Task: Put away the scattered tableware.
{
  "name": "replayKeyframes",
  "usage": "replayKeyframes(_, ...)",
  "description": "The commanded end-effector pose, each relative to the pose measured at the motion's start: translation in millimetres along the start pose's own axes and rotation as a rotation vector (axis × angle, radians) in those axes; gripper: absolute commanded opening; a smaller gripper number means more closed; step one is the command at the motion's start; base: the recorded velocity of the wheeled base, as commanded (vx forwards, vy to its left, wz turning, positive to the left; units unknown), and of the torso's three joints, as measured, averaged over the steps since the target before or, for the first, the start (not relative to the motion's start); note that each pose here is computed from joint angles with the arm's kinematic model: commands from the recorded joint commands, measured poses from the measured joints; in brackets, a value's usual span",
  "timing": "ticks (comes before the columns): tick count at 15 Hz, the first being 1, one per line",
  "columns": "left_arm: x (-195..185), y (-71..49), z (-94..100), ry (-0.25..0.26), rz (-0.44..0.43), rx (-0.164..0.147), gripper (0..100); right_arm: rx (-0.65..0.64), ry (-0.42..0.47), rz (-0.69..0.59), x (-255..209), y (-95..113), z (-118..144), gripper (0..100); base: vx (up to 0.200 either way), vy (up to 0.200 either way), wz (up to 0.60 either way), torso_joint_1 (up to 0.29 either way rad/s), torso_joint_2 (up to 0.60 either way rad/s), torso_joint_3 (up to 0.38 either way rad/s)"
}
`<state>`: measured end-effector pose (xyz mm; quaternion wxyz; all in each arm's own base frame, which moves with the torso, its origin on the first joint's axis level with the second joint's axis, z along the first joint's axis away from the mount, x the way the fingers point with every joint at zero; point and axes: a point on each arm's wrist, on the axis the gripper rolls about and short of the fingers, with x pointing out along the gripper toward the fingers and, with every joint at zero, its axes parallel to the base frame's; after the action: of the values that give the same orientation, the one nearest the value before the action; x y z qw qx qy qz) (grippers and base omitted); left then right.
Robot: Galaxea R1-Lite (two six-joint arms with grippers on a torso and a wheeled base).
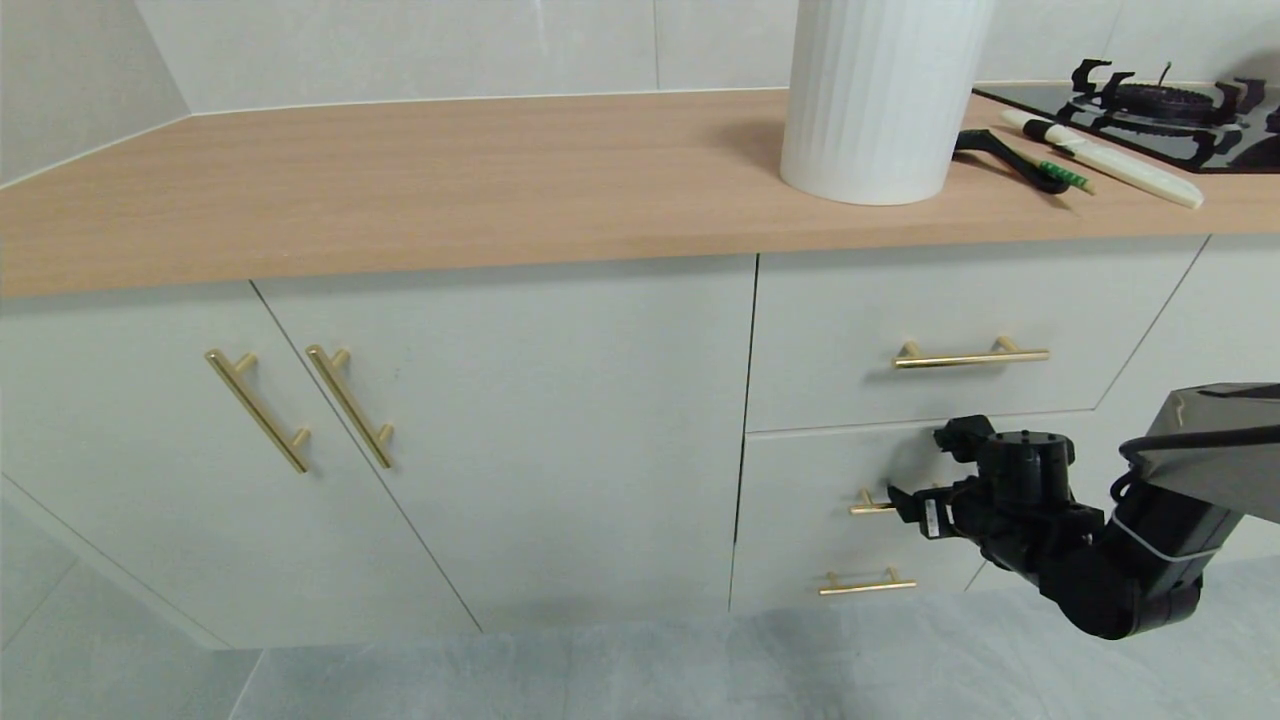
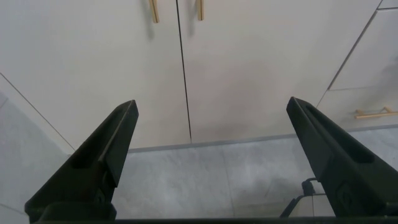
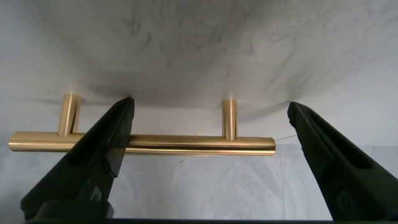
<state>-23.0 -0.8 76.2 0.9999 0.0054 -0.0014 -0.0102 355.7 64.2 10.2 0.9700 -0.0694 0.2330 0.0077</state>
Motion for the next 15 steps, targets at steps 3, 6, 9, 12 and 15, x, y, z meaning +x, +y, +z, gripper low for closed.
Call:
replayKeyframes(3,0,0.0,0.1,0.001,-0.001,0.0,100,-0.007,0.025,0.001,-4,-1,1,100,0.0,0.0,0.0,0.0,0.0,0.0)
replayKeyframes(6,0,0.0,0.1,0.001,0.0,0.0,100,-0.012,0.041,0.008,-25,-5,15,100,0.0,0.0,0.0,0.0,0.0,0.0)
replayKeyframes(9,0,0.0,0.1,0.001,0.0,0.0,100,-0.02,0.091,0.046,-75,-15,49,100,0.0,0.0,0.0,0.0,0.0,0.0)
replayKeyframes(12,0,0.0,0.1,0.001,0.0,0.0,100,-0.017,0.0,0.089,-136,-21,86,100,0.0,0.0,0.0,0.0,0.0,0.0)
replayKeyframes(15,0,0.0,0.1,0.001,0.0,0.0,100,-0.028,-0.076,0.135,-167,-12,99,100,0.0,0.0,0.0,0.0,0.0,0.0)
